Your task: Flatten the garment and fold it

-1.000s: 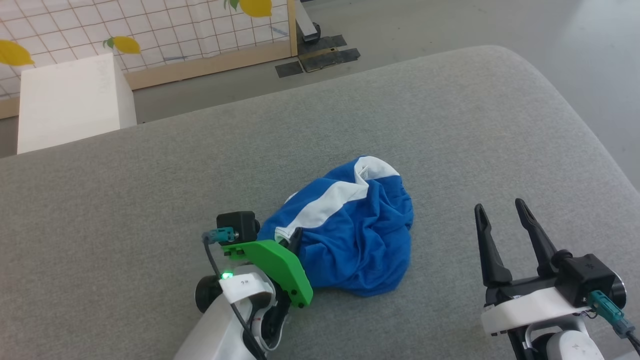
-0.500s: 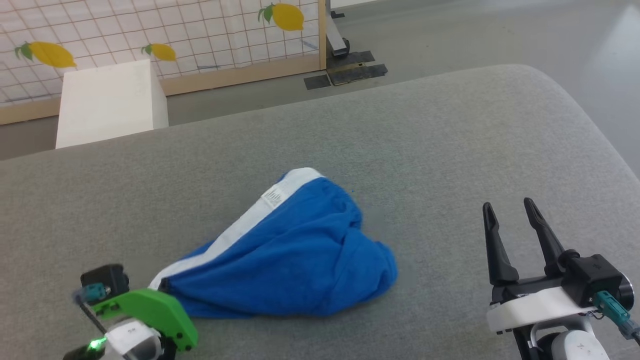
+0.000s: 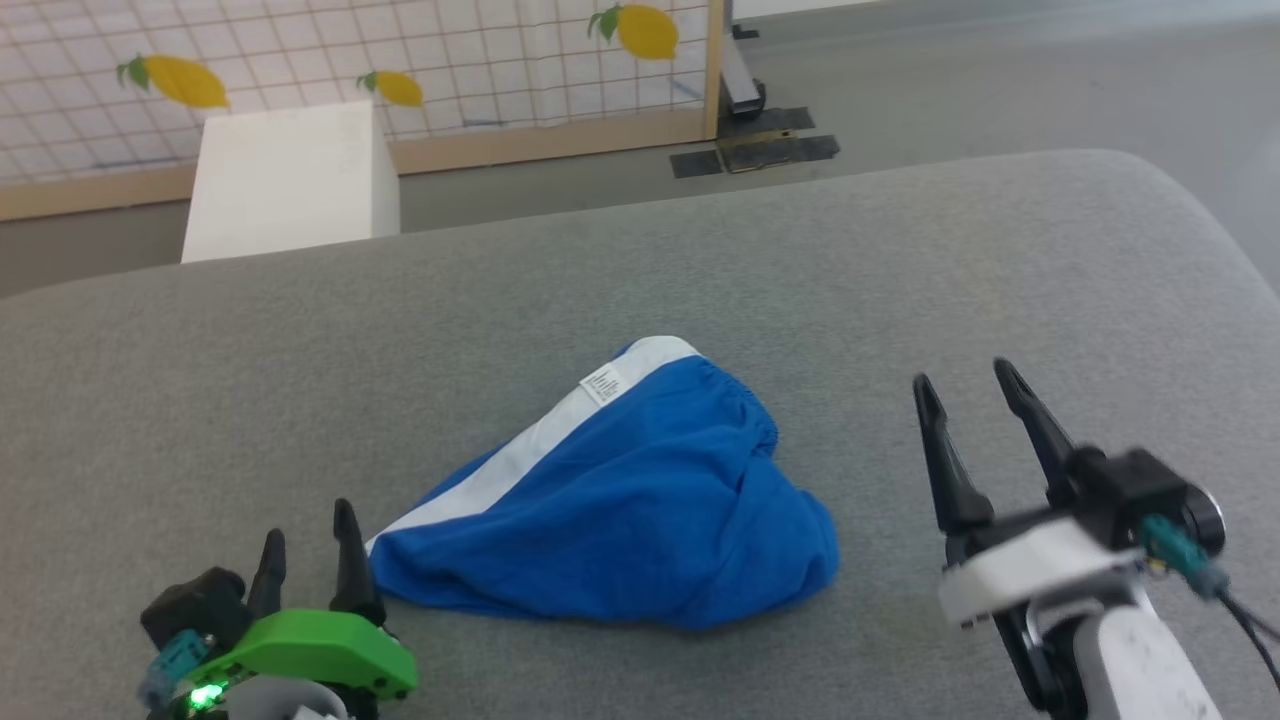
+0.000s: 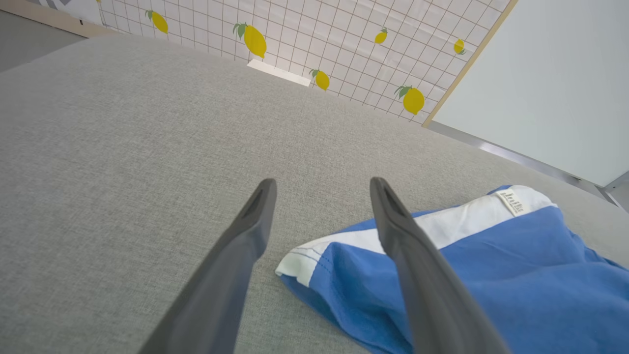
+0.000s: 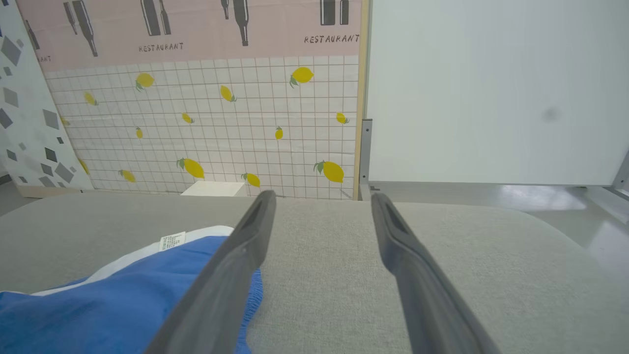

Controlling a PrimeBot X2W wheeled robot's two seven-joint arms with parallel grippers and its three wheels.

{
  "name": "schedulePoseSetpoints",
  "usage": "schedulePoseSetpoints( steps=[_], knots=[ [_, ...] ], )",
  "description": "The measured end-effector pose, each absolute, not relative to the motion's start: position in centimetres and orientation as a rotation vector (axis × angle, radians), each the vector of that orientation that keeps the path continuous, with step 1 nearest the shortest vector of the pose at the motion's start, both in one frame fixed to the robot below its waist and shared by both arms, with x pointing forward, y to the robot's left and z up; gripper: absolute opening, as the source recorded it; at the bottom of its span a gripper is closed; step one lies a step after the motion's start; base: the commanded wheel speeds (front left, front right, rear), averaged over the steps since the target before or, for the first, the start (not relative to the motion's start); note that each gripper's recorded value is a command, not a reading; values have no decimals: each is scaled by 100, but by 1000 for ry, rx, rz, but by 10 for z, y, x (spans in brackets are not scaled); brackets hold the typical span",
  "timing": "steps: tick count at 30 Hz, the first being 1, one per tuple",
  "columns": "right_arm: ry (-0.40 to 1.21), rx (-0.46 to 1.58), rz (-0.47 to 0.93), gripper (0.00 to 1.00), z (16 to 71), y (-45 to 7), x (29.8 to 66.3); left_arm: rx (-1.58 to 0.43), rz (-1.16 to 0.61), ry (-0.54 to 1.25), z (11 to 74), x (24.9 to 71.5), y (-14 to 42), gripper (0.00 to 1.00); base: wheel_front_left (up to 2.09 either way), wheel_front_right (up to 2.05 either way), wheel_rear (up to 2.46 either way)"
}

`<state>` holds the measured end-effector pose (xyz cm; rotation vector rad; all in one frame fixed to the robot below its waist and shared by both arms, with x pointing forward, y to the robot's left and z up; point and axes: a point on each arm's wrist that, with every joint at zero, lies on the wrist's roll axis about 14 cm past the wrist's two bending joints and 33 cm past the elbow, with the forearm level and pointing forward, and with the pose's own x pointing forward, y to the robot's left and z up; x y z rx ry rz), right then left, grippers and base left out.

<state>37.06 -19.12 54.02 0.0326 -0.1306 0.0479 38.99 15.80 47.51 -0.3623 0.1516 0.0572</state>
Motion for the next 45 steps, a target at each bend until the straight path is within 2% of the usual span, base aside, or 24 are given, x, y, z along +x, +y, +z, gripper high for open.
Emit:
schedulePoseSetpoints(
  steps=[6, 14, 20, 25, 33, 34, 35, 36, 37, 40, 45],
  knots=[
    [-9, 23, 199, 100, 540, -159, 428, -319, 42, 29, 493, 401, 145, 100, 0, 0, 0],
    [304, 1, 342, 100, 493, -125, 489, -303, 50, -11, 496, 414, 141, 100, 0, 0, 0],
    [515, -21, 423, 100, 447, -102, 505, -285, 111, -17, 491, 415, 160, 100, 0, 0, 0],
    [665, -40, 494, 100, 409, -80, 502, -272, 152, -6, 484, 411, 175, 100, 0, 0, 0],
    [760, -102, 536, 100, 376, -71, 507, -238, 186, 21, 473, 408, 188, 100, 0, 0, 0],
    [771, -107, 542, 90, 374, -69, 508, -237, 186, 26, 471, 408, 187, 100, 0, 0, 0],
    [781, -114, 544, 43, 372, -68, 508, -236, 185, 30, 470, 408, 187, 100, 0, 0, 0],
    [785, -117, 544, 43, 372, -68, 509, -236, 185, 32, 469, 408, 187, 100, 0, 0, 0],
    [781, -122, 544, 0, 373, -68, 511, -236, 181, 36, 468, 408, 185, 100, 0, 0, 0],
    [734, -138, 529, 0, 379, -73, 515, -237, 169, 45, 466, 407, 181, 100, 0, 0, 0],
    [570, -126, 452, 0, 404, -96, 523, -241, 137, 37, 471, 404, 173, 100, 0, 0, 0]
  ],
)
